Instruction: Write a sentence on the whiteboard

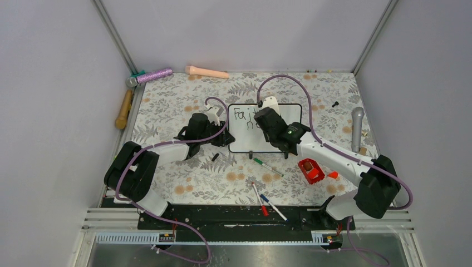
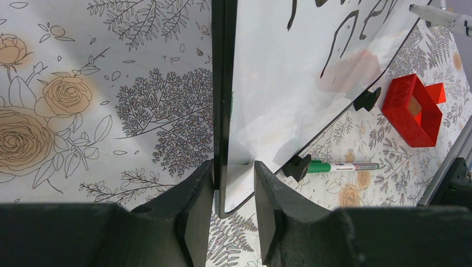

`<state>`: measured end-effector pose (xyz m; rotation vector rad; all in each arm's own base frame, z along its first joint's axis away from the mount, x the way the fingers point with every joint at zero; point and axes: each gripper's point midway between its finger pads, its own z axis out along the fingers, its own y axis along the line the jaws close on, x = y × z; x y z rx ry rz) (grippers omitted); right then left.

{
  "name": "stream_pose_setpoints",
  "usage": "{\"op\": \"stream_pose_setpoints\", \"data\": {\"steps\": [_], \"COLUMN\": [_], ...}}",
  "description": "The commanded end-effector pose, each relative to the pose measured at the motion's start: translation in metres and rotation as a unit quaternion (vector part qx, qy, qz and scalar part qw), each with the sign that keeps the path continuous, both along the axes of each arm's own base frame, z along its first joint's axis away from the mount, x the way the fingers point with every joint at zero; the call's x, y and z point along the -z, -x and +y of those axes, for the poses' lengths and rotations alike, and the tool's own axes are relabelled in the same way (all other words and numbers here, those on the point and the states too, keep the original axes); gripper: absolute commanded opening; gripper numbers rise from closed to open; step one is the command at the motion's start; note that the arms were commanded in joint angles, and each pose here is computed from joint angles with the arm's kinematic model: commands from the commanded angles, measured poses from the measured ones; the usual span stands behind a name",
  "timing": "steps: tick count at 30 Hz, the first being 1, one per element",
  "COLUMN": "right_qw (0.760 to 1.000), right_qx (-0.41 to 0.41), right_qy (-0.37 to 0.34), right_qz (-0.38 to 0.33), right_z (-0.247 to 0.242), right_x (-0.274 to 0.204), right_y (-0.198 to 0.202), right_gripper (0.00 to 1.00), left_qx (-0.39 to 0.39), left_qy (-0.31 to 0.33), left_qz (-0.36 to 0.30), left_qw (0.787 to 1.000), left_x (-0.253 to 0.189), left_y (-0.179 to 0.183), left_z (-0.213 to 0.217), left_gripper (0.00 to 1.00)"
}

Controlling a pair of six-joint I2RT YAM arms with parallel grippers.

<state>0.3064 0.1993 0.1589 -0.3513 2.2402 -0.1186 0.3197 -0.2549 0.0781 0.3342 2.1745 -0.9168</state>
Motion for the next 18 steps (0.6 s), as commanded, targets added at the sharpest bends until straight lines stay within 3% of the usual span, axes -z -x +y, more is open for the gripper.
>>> {"op": "stream_pose_setpoints", "data": {"steps": [1,18], "right_qw": [1.000,1.000], "right_qx": [0.023,0.025], "right_qy": [0.003,-0.002], "right_qz": [-0.014,-0.006], "right_z": [-0.0082,-0.0050], "right_x": [-0.0062,-0.0008], "right_y": [-0.0078,-0.0146], "right_gripper": [0.00,0.00], "left_qx": [0.015,0.016], "left_qy": [0.030,0.030], "left_qz": [-0.050,-0.049], "left_qw": [0.998,0.998], "left_x": [-0.0322,-0.0314], "left_y": [-0.0075,-0.0074], "left_z": [-0.0098,-0.0098], "left_gripper": [0.32,0.32]}}
